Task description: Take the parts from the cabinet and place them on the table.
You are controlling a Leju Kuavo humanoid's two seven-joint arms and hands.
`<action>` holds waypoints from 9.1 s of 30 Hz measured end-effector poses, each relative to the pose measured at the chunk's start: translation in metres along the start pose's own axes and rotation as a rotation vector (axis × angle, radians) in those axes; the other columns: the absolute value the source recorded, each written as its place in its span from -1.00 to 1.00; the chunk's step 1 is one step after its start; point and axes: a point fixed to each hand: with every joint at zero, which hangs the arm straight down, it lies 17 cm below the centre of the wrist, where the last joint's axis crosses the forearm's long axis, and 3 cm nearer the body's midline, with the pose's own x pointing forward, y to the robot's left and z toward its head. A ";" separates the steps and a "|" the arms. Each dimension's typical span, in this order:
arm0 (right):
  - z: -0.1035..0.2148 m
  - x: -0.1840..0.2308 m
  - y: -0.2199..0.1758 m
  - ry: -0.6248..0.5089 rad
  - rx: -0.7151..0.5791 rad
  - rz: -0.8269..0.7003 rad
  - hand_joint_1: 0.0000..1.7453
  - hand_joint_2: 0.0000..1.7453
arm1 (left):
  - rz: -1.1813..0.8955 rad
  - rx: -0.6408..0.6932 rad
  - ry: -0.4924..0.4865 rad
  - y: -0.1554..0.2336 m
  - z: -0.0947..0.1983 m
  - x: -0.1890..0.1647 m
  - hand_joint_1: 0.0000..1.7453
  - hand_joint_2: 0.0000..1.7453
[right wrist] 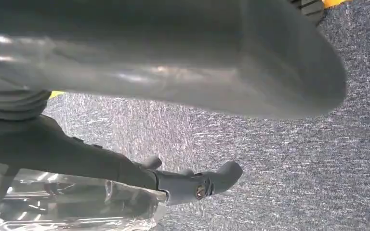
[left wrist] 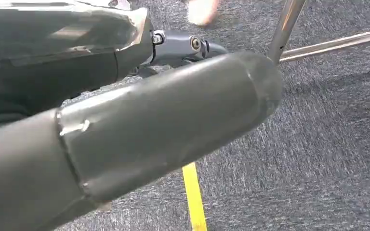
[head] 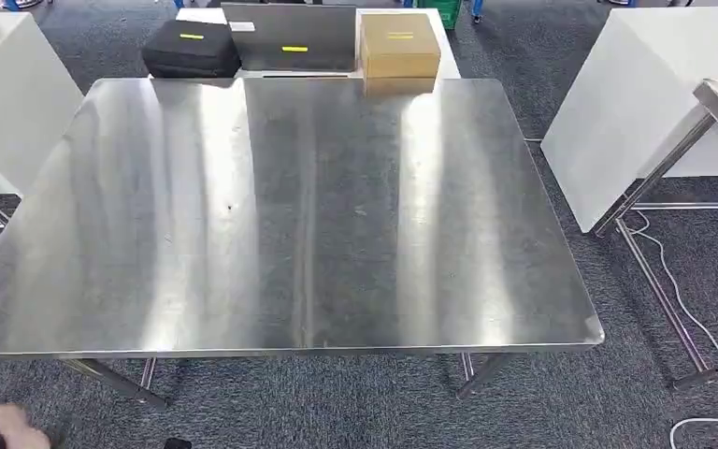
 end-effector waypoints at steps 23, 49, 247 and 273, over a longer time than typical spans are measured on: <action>-0.002 0.002 -0.005 -0.002 -0.011 -0.006 -1.00 -1.00 | 0.007 -0.001 -0.007 -0.003 0.001 0.002 -1.00 -1.00; -0.003 0.003 -0.011 -0.012 -0.021 -0.002 -1.00 -1.00 | 0.012 0.007 -0.014 -0.002 -0.001 0.008 -1.00 -1.00; -0.004 -0.019 -0.018 0.050 -0.030 -0.040 -1.00 -1.00 | 0.001 -0.012 -0.040 -0.010 -0.001 0.019 -1.00 -1.00; -0.003 -0.017 -0.013 0.045 -0.007 -0.062 -1.00 -1.00 | 0.001 -0.010 -0.056 -0.011 -0.001 0.021 -1.00 -1.00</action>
